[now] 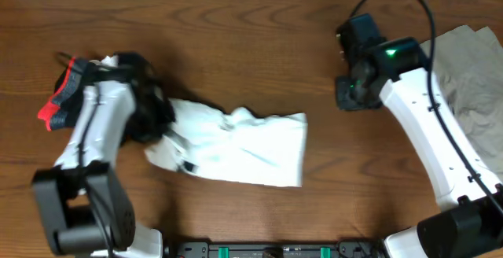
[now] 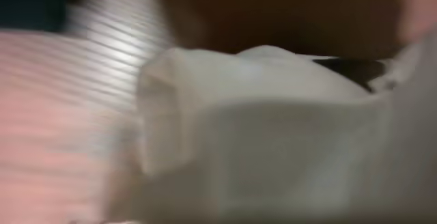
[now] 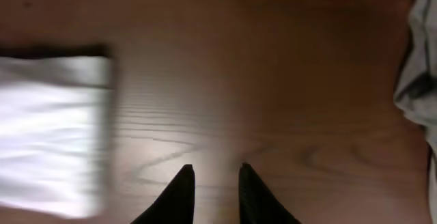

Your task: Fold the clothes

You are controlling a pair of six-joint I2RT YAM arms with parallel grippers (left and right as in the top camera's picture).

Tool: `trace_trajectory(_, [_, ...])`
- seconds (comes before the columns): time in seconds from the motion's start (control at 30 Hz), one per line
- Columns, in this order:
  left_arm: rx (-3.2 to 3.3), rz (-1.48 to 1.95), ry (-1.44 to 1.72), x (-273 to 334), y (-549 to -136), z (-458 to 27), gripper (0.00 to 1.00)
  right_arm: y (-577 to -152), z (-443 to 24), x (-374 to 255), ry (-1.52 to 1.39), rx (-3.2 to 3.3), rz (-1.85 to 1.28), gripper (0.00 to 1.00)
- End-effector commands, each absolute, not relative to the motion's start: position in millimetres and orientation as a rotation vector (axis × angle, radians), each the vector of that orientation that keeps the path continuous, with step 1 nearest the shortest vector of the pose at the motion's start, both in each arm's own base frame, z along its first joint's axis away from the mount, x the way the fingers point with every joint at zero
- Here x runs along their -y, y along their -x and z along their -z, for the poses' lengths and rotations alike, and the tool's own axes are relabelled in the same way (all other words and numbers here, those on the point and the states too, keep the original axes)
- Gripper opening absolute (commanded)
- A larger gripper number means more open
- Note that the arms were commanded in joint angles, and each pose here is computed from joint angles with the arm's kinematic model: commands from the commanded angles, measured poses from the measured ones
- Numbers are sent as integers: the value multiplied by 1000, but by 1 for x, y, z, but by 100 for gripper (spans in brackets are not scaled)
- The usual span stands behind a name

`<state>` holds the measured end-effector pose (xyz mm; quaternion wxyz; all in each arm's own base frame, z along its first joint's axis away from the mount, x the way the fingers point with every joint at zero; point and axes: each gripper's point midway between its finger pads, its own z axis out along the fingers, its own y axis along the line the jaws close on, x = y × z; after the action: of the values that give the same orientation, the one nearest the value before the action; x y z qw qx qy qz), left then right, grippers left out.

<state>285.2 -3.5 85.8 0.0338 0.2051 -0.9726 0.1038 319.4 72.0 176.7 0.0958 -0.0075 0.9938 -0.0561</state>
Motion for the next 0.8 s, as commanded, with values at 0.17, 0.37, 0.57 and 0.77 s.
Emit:
trace_trajectory(0.17, [3001,-472,-631,22,-296,-145,6,-321,-178,-55,16,-2950,200,21])
trace_trajectory(0.37, [3080,-461,-314,85,-299,-144,6,-318,-177,-55,18,-2963,195,21])
trace_trajectory(0.57, [3221,-314,-56,140,-304,-141,6,-314,-176,-55,32,-2984,196,21])
trace_trajectory(0.77, [3241,-228,118,186,-291,-125,8,-311,-176,-57,62,-2997,177,20])
